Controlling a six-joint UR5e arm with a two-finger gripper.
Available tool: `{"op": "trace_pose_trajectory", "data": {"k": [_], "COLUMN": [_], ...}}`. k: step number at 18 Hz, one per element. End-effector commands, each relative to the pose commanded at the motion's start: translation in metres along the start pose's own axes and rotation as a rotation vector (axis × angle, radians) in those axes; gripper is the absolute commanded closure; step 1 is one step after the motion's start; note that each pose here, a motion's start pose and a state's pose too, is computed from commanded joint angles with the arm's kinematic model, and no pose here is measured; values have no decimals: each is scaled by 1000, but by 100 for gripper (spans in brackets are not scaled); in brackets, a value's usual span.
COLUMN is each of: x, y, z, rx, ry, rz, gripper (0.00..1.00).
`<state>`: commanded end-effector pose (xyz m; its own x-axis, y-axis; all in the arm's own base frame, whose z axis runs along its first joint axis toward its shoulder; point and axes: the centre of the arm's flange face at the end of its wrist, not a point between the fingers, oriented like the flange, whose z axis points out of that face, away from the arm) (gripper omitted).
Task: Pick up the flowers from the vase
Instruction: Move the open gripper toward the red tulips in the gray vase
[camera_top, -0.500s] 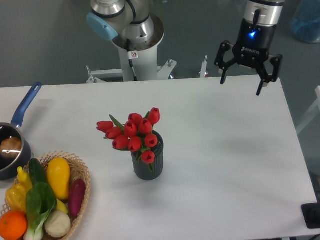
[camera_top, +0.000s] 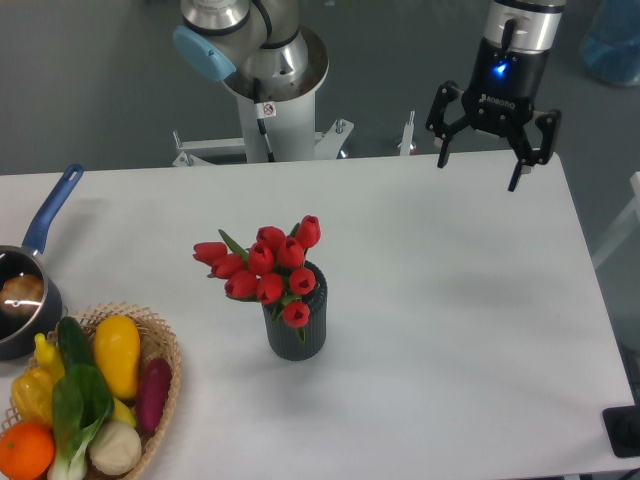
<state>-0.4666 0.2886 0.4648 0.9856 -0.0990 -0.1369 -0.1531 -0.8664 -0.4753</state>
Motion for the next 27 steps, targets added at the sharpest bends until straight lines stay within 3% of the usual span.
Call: {"op": "trace_pose_trajectory", "data": {"k": [9,13,21,27], "x": [12,26,52,65], "y": [15,25,-4,-4], "z": [33,64,118,131], "rx": [44,36,36,101], "ry": [74,140,258,301], "rz": [-36,-47,10,-3], "gripper": [0,0,0,0]}}
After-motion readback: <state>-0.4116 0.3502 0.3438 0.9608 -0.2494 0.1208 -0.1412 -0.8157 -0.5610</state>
